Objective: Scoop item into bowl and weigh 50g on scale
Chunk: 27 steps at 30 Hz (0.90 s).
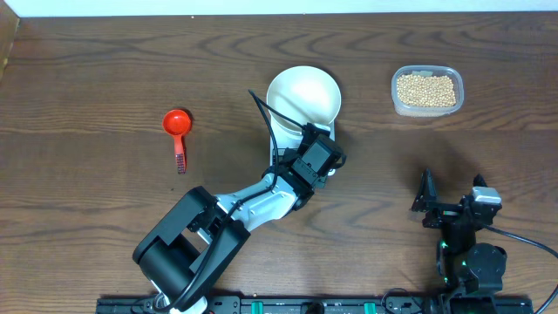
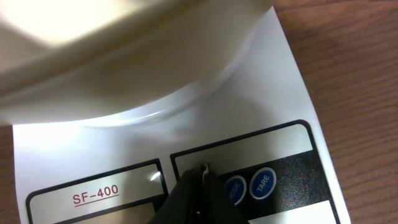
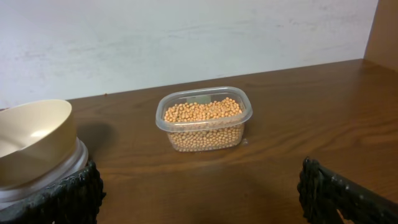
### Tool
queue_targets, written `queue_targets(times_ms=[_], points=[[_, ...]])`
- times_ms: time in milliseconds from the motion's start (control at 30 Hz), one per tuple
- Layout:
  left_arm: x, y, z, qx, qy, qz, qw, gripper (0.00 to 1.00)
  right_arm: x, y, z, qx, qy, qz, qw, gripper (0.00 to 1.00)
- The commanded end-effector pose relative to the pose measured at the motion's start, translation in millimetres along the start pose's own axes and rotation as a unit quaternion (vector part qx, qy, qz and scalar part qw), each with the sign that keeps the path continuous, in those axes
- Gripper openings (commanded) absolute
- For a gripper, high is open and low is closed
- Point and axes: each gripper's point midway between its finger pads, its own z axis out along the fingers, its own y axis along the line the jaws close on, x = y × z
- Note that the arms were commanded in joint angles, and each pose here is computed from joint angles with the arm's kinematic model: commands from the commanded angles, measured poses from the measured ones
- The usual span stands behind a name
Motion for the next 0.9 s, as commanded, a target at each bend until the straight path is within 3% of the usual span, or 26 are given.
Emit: queue_targets(times_ms=[0,867], points=[[126.6,37.0,30.6,-0.05,0.179,0.038,0.982,0.07,0.1,1.3,-0.3,-0.002,-0.001,-0.004,1.0,0.99],[140.0,35.8,25.2,-0.041,0.21,0.042,0.976,0.07,0.1,1.3,-0.3,-0.002,-0.001,-0.004,1.0,0.99]])
